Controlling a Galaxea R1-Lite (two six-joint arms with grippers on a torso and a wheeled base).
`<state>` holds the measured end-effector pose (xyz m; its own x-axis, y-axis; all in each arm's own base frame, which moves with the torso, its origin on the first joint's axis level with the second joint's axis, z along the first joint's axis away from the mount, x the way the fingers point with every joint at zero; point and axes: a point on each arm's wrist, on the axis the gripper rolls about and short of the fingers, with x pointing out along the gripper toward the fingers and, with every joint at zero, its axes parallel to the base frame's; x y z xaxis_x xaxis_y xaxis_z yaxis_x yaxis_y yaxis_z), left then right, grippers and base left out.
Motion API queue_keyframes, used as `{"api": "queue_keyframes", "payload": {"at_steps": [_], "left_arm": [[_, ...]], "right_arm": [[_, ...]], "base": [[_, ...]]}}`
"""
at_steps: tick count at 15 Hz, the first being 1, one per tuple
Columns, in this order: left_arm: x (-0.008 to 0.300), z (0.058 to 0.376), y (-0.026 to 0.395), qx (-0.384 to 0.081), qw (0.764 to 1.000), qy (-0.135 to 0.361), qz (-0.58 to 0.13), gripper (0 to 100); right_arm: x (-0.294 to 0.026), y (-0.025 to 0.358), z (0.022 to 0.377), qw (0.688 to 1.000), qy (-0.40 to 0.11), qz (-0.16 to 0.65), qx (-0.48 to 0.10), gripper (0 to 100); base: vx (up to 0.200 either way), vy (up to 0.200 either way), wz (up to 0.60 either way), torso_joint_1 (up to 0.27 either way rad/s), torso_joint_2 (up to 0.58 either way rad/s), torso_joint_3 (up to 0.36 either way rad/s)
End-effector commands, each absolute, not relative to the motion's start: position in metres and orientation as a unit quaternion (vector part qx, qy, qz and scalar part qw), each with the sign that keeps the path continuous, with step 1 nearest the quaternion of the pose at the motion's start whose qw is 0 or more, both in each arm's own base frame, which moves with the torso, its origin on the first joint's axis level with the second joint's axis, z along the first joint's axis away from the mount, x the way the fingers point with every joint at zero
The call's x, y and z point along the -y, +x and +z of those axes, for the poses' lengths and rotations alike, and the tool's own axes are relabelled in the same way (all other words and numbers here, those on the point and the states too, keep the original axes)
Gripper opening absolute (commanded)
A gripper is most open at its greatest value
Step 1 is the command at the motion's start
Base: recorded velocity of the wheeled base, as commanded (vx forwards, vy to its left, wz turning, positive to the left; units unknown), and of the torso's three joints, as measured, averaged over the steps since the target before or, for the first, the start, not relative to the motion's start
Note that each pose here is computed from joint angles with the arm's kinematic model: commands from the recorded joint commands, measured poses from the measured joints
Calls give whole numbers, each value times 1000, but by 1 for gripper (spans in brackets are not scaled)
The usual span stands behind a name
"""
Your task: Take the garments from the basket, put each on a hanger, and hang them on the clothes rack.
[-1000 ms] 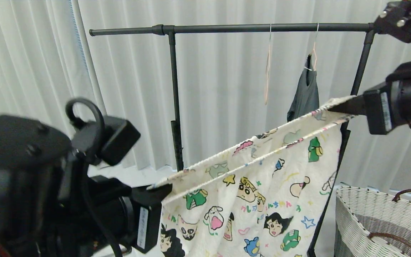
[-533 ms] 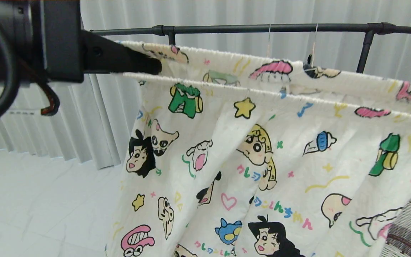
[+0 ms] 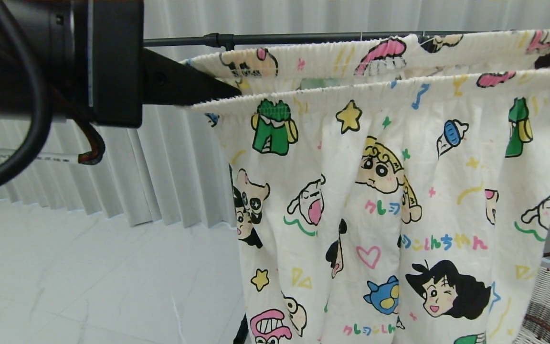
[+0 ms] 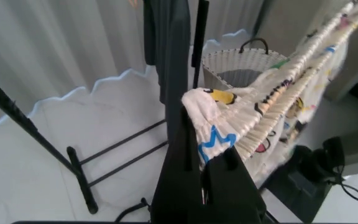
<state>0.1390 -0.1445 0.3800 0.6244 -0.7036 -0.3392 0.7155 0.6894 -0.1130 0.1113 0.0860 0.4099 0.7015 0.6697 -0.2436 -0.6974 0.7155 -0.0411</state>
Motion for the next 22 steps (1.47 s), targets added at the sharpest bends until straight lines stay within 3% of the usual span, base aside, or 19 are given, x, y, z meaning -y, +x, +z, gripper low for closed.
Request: {"api": "queue_keyframes", "payload": {"at_steps": [1, 4, 6, 8, 11, 12, 14, 16, 18, 22], "left_arm": [[139, 381, 126, -182, 894, 20, -408, 0], [144, 380, 121, -191, 886, 24, -423, 0], [159, 378, 136, -191, 890, 23, -414, 0], [174, 379, 150, -172, 898, 17, -405, 0], [183, 373, 167, -167, 919, 20, -357, 0], [183, 373, 167, -166, 922, 21, -349, 0], [174, 377, 159, -163, 923, 9, -349, 0], [158, 377, 144, -195, 918, 11, -346, 0], [134, 379, 120, -238, 897, 3, -373, 0], [101, 383, 84, -291, 851, -50, -435, 0]], "right_arm": [[-88, 123, 406, 925, -76, 355, -115, 0], [-61, 89, 407, 920, -92, 354, -143, 0], [-50, 57, 401, 866, -85, 459, -180, 0], [-56, 48, 391, 809, -84, 544, -205, 0], [-69, 42, 387, 757, -91, 614, -203, 0], [-72, 43, 386, 755, -88, 615, -209, 0], [-75, 48, 386, 774, -93, 590, -210, 0], [-77, 65, 383, 842, -114, 480, -221, 0], [-80, 80, 386, 875, -110, 424, -205, 0], [-105, 115, 388, 896, -86, 412, -141, 0]], "base": [[0, 0, 0, 0, 0, 0], [0, 0, 0, 0, 0, 0], [0, 0, 0, 0, 0, 0], [0, 0, 0, 0, 0, 0], [0, 0, 0, 0, 0, 0], [0, 0, 0, 0, 0, 0], [0, 0, 0, 0, 0, 0], [0, 0, 0, 0, 0, 0], [0, 0, 0, 0, 0, 0], [0, 0, 0, 0, 0, 0]]}}
